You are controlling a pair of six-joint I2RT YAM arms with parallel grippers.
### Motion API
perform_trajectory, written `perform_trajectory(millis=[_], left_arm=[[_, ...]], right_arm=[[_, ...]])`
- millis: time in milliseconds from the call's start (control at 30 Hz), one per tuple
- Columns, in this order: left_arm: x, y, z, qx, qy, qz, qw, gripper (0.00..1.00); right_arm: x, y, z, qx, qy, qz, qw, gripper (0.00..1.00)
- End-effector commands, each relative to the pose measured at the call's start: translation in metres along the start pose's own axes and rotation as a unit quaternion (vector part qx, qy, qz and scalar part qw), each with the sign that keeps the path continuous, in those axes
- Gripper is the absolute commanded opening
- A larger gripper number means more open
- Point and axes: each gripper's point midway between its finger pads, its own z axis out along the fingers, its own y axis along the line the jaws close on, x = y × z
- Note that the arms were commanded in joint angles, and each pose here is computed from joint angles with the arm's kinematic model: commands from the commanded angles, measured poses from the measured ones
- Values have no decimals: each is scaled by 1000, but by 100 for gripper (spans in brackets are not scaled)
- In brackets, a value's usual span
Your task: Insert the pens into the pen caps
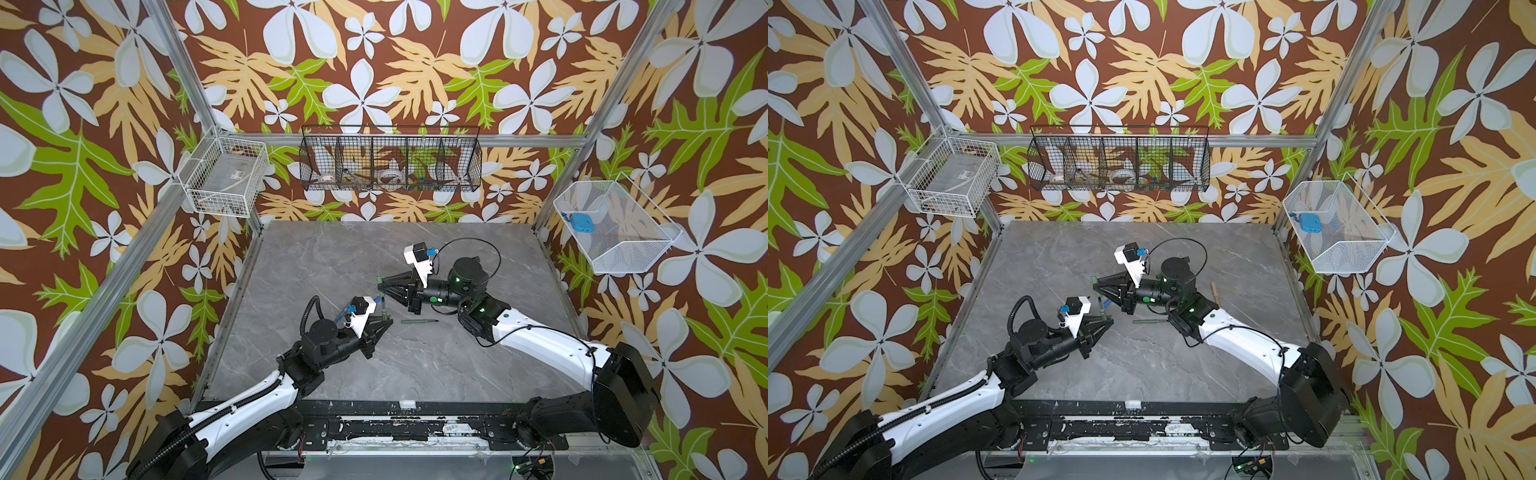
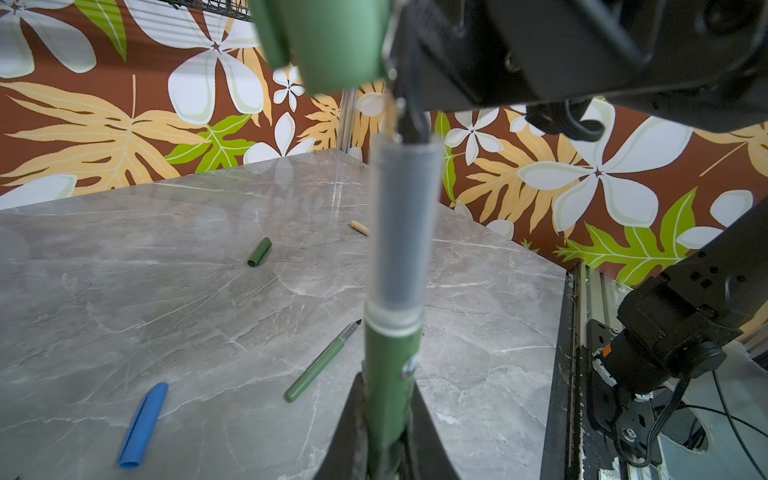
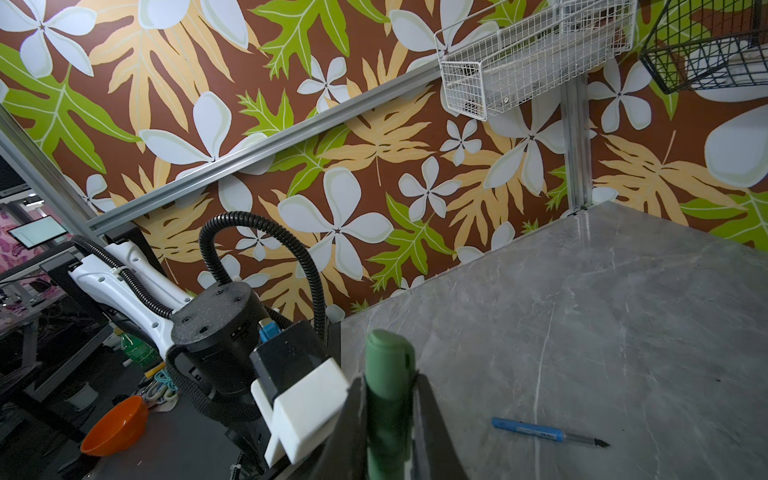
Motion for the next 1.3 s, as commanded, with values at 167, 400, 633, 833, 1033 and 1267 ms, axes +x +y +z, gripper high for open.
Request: perform_trajectory(millis=[167,400,633,833,1033,1267], left_arm=[[-13,0,-2,-5,-25,6,1000,0],[-12,-1,-1,-1,-24,5,1000,0],[-10,-3,1,6,-18,5,1000,0],[-10,-2,1,4,-18,5,1000,0],[-11,-2,0,2,-19,5,1000,0],[-11,-1,1,1,-20,5,1000,0]], right_arm=[[0,7,-4,-9,-8,-5,1000,15],[-9,11,-8,-9,-28,-10,1000,15],[-31,18,-7,-12,-43,-36,998,15],[-32,22,-4,-24,-39,-37,998,15],[-15,20,-3,-27,-22,-18,999,15],[-8,20,-4,-27,-22,-11,999,15]])
